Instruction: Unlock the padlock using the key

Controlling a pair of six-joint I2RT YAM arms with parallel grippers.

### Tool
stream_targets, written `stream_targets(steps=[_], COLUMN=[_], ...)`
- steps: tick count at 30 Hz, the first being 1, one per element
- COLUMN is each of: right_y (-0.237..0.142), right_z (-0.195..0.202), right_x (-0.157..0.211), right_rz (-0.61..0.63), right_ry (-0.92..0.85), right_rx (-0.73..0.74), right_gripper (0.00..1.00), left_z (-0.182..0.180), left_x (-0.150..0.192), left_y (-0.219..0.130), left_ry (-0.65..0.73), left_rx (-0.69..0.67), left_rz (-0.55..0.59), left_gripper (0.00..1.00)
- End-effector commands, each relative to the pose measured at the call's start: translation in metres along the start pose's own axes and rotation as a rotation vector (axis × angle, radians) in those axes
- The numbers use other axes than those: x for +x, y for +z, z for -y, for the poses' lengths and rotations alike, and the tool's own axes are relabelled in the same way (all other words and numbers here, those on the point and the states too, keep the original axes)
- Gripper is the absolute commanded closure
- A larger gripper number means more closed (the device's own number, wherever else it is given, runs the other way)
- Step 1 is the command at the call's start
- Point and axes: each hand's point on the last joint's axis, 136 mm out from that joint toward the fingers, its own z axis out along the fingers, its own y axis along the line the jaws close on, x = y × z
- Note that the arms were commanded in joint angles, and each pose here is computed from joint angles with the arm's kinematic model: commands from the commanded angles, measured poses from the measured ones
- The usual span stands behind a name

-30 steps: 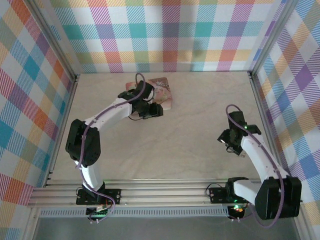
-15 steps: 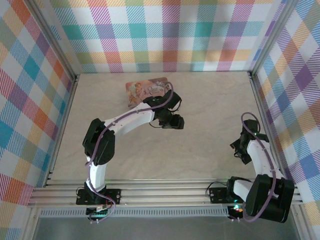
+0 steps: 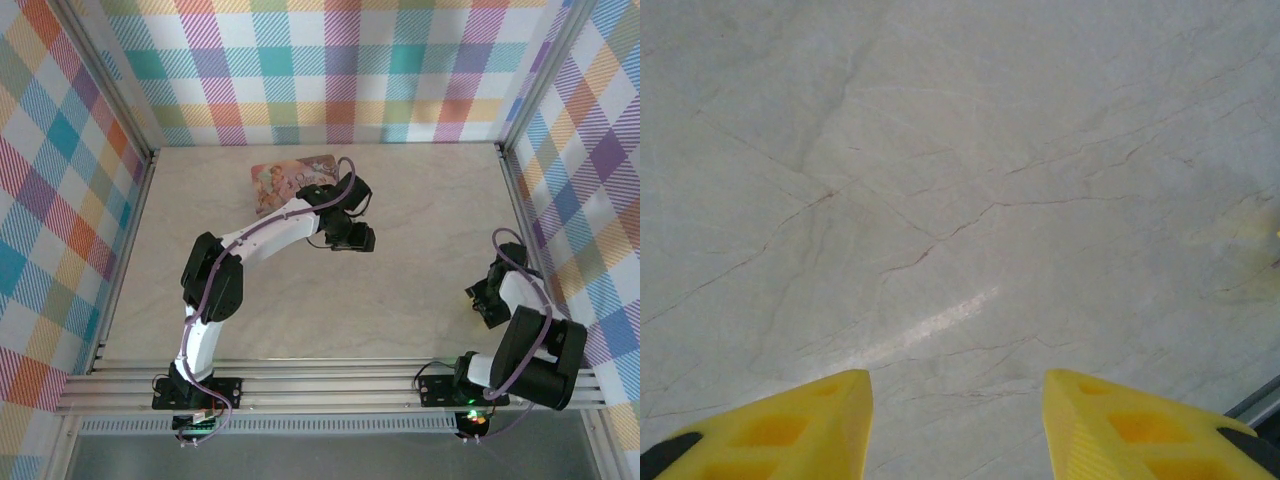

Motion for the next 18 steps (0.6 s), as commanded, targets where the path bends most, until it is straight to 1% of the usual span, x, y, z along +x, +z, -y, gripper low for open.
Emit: stream_targets(steps=[1, 5, 8, 10, 14, 18], right_y=[0.002, 0.004, 0.006, 0.009, 0.012, 0.01], right_z=[-0.021, -0.026, -0.029, -0.027, -0.025, -0.024], right_x=[-0.011, -0.013, -0.013, -0.008, -0.001, -0.001], right_rz=[0.004, -0.027, -0.047, -0.061, -0.088, -0.091], right_ry=[-0.011, -0.019, -0.031, -0.027, -0.046, -0.093], right_rx=[-0.071, -0.067, -0.069, -0.06, -0.065, -0.061], right_gripper=[0.39, 0.39, 0.42, 0.47, 0.64, 0.73], left_z=[0.004, 0.007, 0.011, 0.015, 0.019, 0.017], left_x=[0.007, 0.009, 0.008, 0.006, 0.007, 0.014], left_y=[-0.001, 0.001, 0.004, 0.003, 0.006, 0.014], left_ry=[-0.006, -0.034, -0.042, -0.045, -0.05, -0.056], left_rx=[-0.017, -0.003, 0.005, 0.007, 0.02, 0.011], left_rz=[-0.021, -0.031, -0.037, -0.034, -0.035, -0.047], left_gripper=[0.52, 0.52, 0.52, 0.52, 0.52, 0.52])
